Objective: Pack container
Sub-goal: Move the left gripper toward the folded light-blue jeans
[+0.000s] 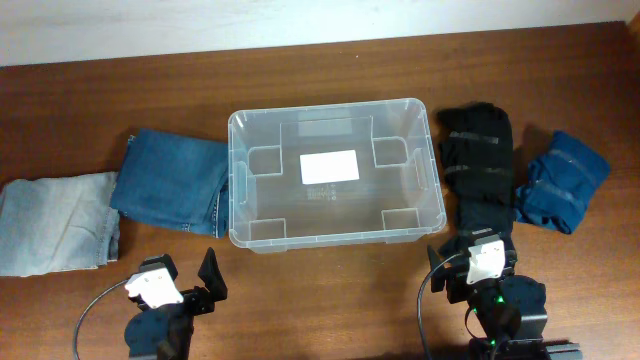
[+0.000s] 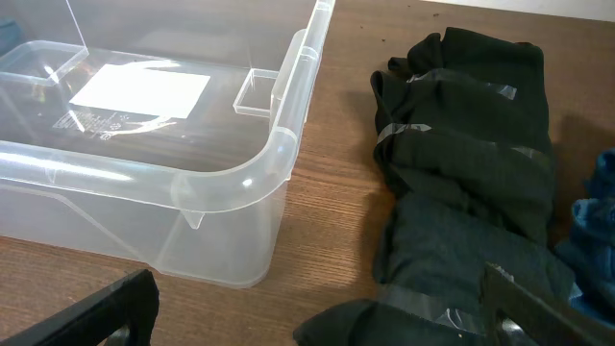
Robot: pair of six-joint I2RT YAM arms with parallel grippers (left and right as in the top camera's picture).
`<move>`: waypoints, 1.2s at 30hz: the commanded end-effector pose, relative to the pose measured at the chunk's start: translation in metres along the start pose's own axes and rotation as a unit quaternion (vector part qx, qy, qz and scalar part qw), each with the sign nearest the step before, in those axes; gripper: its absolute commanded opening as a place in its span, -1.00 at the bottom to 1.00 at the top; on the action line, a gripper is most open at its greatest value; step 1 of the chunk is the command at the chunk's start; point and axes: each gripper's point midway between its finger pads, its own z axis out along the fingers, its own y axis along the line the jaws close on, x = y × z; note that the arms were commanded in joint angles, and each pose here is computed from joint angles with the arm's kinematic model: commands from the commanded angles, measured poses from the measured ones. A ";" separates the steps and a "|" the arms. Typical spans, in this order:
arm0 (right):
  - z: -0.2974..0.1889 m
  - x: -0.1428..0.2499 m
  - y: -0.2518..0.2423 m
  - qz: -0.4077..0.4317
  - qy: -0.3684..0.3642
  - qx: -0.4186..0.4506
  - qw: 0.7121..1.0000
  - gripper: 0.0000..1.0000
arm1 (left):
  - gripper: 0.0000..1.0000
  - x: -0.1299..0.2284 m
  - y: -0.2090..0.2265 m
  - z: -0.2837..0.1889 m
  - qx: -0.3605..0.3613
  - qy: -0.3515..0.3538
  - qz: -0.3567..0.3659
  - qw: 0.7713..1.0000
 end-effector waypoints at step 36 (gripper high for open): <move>0.001 0.001 -0.002 0.004 -0.001 0.006 1.000 0.97 | 0.99 0.003 -0.008 0.000 0.024 0.005 0.007 1.000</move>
